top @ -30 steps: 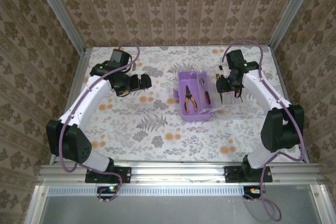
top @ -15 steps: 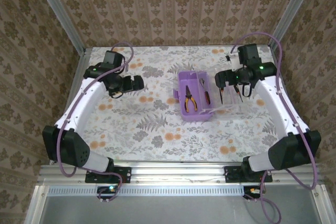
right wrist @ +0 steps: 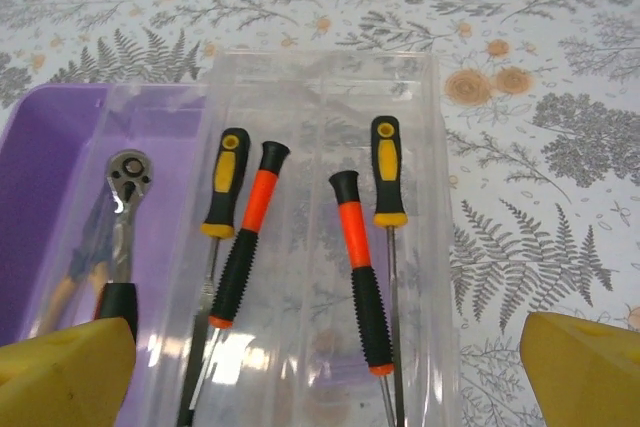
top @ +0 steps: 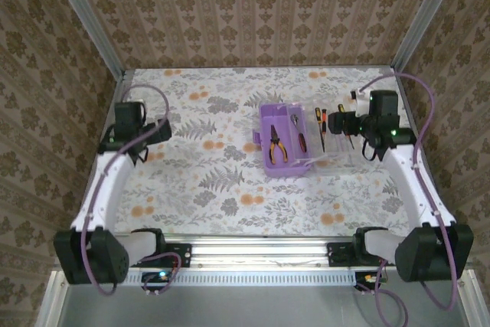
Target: Pack the tool kit
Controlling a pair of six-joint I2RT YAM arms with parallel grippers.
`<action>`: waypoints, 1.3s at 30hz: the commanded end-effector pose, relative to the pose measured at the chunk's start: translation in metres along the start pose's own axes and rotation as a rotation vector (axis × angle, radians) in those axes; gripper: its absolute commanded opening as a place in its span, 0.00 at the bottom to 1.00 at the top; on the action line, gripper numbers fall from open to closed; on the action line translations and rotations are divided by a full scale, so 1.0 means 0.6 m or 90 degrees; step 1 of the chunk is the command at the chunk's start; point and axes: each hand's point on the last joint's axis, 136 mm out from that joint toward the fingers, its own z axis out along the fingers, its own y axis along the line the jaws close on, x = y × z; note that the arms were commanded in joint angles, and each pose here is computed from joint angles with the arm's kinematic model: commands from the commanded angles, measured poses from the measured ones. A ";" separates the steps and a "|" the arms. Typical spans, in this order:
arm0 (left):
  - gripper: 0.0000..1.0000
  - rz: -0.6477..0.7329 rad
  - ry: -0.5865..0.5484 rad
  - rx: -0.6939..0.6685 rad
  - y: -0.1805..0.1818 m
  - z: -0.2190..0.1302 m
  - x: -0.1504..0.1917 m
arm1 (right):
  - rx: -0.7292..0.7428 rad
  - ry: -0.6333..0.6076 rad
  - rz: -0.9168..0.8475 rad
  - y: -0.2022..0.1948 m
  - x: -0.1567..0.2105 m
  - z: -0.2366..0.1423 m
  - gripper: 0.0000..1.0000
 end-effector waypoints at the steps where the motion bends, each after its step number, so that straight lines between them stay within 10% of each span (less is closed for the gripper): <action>1: 1.00 0.070 -0.283 -0.050 0.022 -0.020 -0.071 | 0.054 -0.186 0.009 -0.027 -0.047 -0.013 1.00; 5: 1.00 0.030 -0.434 -0.140 0.072 -0.039 -0.022 | 0.098 -0.247 0.022 -0.047 0.000 -0.015 1.00; 12: 1.00 0.035 -0.350 -0.125 0.072 -0.019 0.031 | 0.150 -0.283 0.048 -0.068 0.013 -0.049 1.00; 24: 1.00 0.026 -0.082 -0.047 0.032 -0.030 0.014 | 0.073 -0.001 0.161 -0.079 -0.039 -0.026 1.00; 39: 1.00 0.085 0.186 0.119 -0.120 0.010 0.064 | 0.012 0.133 0.548 -0.169 0.078 0.040 1.00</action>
